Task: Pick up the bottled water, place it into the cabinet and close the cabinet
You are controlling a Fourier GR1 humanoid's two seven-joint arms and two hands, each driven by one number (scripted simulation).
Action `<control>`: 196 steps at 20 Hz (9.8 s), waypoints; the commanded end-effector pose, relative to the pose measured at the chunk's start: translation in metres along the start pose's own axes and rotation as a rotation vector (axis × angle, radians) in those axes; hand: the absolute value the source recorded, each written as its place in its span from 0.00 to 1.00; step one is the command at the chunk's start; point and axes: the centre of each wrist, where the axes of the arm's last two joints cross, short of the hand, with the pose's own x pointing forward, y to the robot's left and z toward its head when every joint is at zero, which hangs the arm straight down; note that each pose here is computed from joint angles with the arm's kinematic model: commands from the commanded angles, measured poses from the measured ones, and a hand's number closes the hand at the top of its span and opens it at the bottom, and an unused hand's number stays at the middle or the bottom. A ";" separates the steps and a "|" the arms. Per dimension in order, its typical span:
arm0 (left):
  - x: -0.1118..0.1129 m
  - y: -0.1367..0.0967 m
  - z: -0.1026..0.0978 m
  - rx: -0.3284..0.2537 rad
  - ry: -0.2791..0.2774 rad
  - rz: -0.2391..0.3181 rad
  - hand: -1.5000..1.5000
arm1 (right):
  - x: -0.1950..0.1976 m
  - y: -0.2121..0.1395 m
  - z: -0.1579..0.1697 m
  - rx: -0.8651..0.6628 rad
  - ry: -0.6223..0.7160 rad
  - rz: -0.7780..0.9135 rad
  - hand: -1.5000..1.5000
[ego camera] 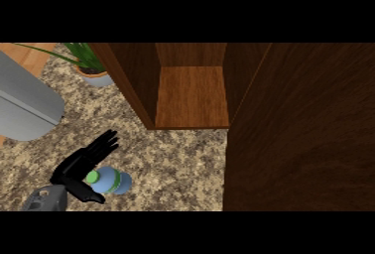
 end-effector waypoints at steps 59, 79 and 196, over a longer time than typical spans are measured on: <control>-0.041 -0.033 -0.021 0.447 -0.443 0.390 1.00 | -0.011 0.007 0.006 -0.009 0.020 -0.022 0.00; 0.029 -0.102 -0.042 0.322 -0.421 0.306 1.00 | -0.014 0.021 -0.009 0.012 0.009 -0.040 0.00; 0.124 -0.181 -0.156 0.339 -0.655 -0.034 0.00 | -0.012 0.029 0.002 -0.021 0.050 -0.050 0.00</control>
